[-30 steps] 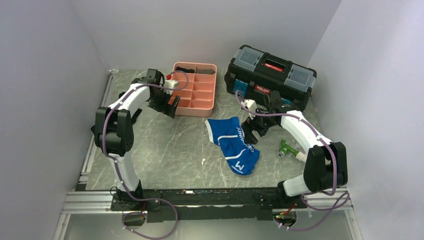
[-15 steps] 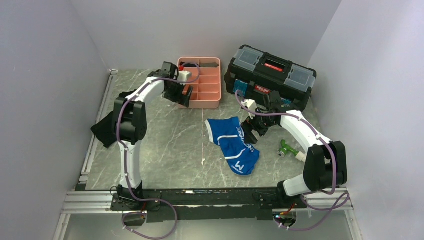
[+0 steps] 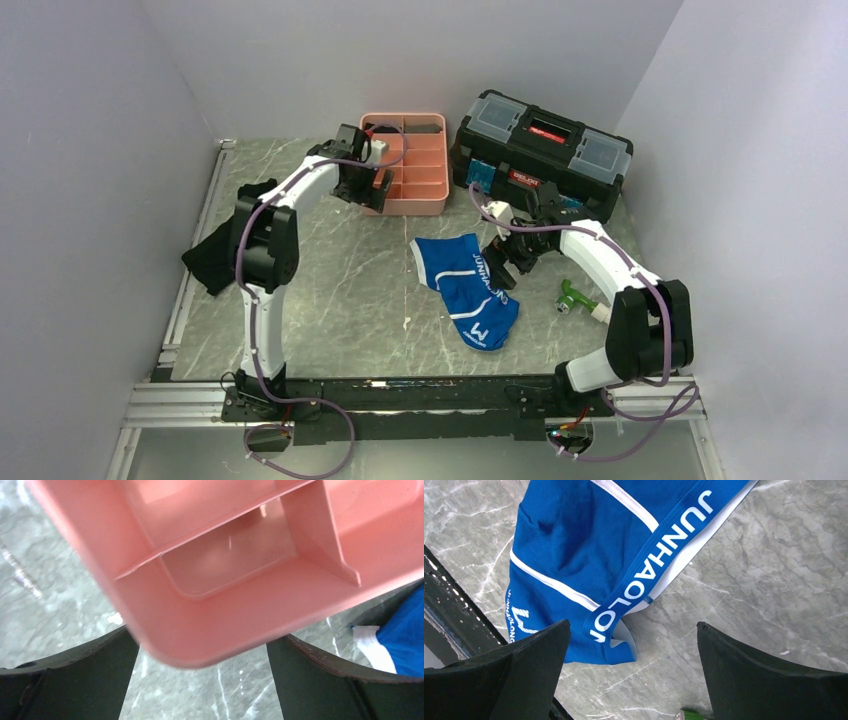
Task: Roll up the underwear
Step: Move the storage box to the corner of the board, then flatten out the underwear at the center of the board.
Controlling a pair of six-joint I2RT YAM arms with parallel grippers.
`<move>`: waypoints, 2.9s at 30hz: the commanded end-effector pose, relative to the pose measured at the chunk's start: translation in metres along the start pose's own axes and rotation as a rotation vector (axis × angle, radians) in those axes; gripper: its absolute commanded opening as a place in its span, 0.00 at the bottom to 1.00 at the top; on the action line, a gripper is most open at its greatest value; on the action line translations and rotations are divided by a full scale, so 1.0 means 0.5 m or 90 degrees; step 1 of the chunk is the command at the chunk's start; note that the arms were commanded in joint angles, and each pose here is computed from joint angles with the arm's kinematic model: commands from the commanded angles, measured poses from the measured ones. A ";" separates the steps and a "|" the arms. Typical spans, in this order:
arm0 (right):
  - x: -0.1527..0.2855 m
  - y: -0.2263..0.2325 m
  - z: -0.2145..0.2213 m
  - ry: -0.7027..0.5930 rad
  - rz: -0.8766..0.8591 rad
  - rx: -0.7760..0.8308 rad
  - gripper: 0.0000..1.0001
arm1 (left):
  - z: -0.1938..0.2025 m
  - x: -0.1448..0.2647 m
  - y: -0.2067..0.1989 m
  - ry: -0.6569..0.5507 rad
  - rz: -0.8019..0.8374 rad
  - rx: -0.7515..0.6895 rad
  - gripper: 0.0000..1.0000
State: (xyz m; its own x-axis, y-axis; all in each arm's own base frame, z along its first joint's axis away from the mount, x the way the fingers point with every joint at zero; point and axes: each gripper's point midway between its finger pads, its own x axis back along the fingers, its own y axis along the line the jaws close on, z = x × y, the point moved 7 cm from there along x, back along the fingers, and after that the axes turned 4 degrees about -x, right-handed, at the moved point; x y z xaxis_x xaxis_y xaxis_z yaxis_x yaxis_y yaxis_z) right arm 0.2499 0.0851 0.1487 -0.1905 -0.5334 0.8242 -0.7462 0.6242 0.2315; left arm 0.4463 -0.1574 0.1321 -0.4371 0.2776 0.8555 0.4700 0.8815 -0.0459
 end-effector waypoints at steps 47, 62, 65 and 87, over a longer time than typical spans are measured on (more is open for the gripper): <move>-0.123 -0.082 -0.225 -0.075 -0.054 0.035 0.00 | 0.063 0.172 -0.130 -0.208 0.237 -0.320 0.99; -0.015 0.011 -0.199 -0.126 -0.108 0.090 0.00 | 0.032 0.027 -0.249 -0.146 0.530 -0.327 0.96; -0.009 0.016 -0.195 -0.126 -0.106 0.093 0.00 | 0.036 0.013 -0.254 -0.137 0.559 -0.319 0.95; 0.012 0.016 -0.200 -0.124 -0.085 0.093 0.00 | 0.075 -0.013 -0.257 -0.080 0.620 -0.317 0.50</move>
State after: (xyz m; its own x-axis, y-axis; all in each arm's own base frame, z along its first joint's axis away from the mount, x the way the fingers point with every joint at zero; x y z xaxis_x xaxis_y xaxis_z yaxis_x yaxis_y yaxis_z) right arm 0.3035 0.1442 0.1919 -0.1636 -0.7052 0.6899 -0.8322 0.4742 0.2874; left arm 0.3638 -0.2591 0.1015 0.2050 0.8162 0.5402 0.8928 0.0701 -0.4449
